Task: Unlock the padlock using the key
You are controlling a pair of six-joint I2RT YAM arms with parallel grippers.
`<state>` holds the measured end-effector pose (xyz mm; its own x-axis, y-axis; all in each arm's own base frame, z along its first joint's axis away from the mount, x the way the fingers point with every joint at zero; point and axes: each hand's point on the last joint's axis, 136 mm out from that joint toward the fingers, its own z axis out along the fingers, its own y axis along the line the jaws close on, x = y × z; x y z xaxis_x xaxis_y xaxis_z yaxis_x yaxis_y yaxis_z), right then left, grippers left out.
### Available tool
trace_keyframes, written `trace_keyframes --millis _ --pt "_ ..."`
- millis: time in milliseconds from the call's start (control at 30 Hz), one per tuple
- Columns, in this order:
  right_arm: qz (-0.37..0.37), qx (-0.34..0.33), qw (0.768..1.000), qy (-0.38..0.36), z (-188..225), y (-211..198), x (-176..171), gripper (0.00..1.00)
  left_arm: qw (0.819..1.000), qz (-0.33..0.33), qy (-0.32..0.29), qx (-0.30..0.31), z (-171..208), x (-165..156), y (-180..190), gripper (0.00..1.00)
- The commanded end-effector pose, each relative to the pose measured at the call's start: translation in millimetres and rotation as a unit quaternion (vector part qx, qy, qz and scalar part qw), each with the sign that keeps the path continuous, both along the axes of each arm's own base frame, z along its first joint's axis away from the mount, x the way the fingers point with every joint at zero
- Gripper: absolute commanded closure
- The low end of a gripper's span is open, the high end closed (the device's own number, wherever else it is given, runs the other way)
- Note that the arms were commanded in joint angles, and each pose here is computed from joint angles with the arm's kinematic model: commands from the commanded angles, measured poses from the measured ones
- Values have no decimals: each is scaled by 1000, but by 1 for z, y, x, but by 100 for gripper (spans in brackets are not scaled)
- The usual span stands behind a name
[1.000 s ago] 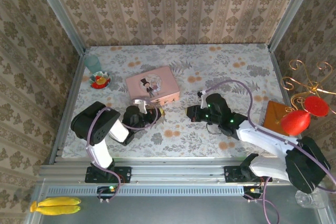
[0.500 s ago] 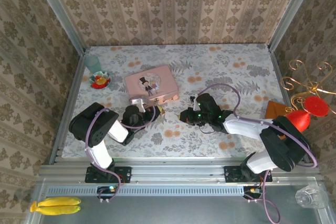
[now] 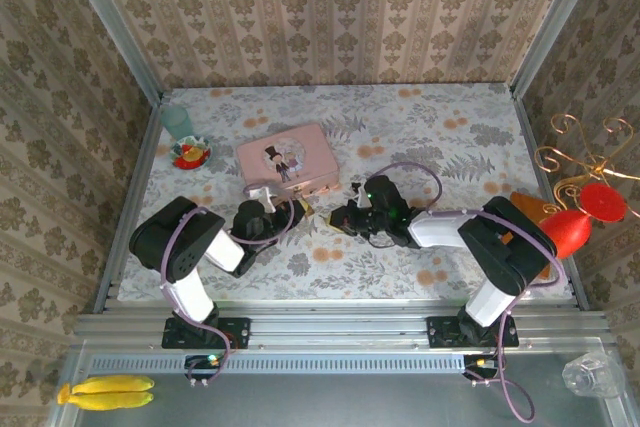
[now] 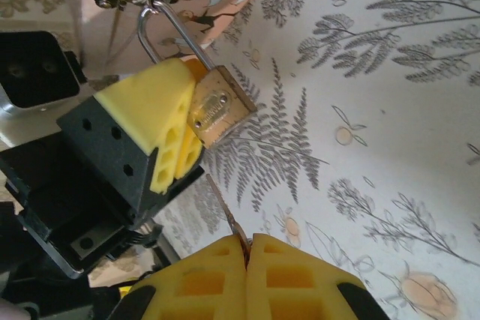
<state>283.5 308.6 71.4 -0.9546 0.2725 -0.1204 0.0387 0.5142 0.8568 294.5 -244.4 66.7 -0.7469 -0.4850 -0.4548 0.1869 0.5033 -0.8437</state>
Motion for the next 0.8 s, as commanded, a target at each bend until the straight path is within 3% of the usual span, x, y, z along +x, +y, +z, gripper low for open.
trace_keyframes --millis 0,767 --pt "0 43 999 3 10 10 7 100 998 31 0 -61 28 13 1 100" --pt "-7 84 996 41 -10 17 5 100 996 39 12 -75 29 19 1 100"
